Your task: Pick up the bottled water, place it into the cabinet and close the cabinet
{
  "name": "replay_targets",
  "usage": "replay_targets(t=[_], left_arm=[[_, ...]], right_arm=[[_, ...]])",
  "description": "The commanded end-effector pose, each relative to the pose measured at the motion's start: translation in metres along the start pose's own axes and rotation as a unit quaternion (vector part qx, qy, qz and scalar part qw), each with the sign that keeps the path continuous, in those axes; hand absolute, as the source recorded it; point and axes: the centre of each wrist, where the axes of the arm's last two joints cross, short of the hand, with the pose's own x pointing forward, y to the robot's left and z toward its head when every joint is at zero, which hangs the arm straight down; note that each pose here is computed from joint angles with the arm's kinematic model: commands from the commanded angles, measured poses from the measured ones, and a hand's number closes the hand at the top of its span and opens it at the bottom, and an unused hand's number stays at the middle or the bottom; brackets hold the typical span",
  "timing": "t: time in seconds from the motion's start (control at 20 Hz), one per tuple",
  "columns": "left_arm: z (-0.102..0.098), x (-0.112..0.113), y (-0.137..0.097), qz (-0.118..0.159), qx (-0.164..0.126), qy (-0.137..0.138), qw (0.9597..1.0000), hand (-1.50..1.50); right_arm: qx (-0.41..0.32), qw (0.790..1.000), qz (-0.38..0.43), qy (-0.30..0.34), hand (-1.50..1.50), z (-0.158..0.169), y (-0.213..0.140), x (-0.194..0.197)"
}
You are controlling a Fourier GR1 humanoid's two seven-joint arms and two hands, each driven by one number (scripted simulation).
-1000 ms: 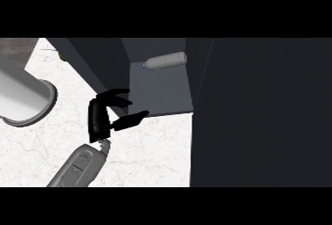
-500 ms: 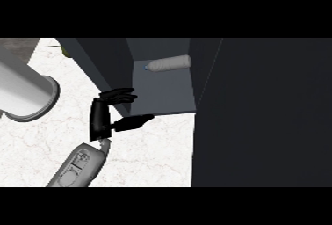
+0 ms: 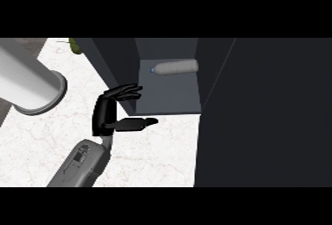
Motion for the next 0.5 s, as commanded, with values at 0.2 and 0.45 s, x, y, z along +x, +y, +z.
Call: replay_targets(t=[0.2,0.45], left_arm=[[-0.038,0.037,-0.003,0.071,-0.023,-0.068,0.9949,-1.5],[-0.023,0.04,-0.005,0.107,-0.035,-0.06,0.9918,-1.5]], right_arm=[[-0.013,1.0,0.009,-0.006,-1.5,0.014,-0.003,0.021],[-0.018,1.0,0.012,-0.002,-1.5,0.012,-0.007,0.013]])
